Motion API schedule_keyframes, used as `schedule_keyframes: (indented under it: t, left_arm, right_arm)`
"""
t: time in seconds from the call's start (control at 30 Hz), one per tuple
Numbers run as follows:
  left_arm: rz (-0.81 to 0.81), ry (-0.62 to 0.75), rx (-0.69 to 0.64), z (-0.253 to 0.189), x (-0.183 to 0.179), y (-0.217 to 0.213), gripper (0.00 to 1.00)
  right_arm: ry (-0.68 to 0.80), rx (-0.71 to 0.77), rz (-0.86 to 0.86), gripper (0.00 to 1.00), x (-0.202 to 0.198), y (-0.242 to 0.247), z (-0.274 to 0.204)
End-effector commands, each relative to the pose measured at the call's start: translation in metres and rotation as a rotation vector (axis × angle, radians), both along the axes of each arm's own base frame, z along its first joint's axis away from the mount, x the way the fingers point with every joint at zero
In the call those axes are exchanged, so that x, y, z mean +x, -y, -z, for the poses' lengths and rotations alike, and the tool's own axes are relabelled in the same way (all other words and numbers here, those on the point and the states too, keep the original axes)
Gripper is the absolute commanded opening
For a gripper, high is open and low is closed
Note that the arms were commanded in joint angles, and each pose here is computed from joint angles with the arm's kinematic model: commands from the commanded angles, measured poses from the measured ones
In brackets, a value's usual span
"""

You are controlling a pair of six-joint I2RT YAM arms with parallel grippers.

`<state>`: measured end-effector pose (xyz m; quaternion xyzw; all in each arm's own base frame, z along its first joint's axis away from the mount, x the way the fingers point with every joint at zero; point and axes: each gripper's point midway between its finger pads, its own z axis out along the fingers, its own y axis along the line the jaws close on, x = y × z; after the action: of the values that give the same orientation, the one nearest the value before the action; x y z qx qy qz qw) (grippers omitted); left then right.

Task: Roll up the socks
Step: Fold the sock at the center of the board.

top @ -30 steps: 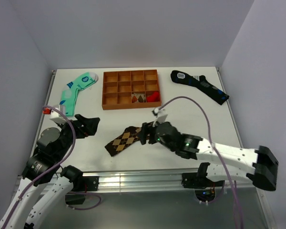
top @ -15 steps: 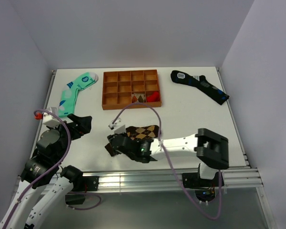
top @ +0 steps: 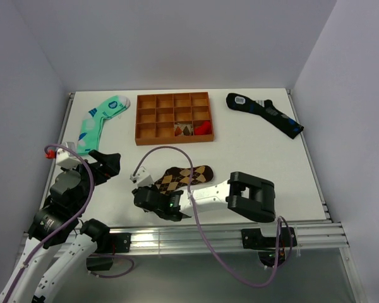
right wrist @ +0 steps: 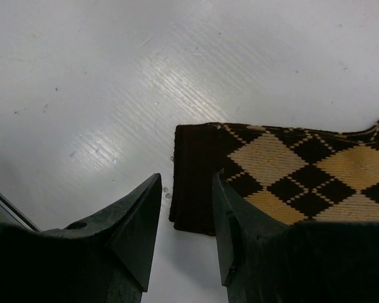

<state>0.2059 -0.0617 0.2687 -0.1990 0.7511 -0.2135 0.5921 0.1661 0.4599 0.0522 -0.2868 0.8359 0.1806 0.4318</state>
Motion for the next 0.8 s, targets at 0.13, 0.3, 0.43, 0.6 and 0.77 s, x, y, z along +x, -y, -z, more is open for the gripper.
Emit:
schedule_keyframes:
  t: [0.13,0.3,0.43,0.6,0.77]
  left_arm:
    - [0.007,0.022,-0.009,-0.011,0.001,0.002,0.96]
    - [0.013,0.023,-0.008,-0.011,0.001,0.003,0.96]
    - [0.018,0.022,-0.008,-0.011,0.001,0.004,0.96]
    - [0.020,0.022,-0.007,-0.011,0.002,0.004,0.96]
    - [0.023,0.020,-0.005,-0.011,0.002,0.005,0.96]
  right_arm:
    - [0.045,0.016,0.042,0.45,0.005,-0.009,-0.005]
    - [0.058,-0.029,0.052,0.45,0.003,-0.007,0.007]
    - [0.067,-0.054,0.061,0.45,0.002,-0.006,0.014]
    - [0.080,-0.089,0.068,0.45,-0.001,-0.005,0.024]
    - [0.087,-0.127,0.072,0.41,0.000,-0.005,0.035]
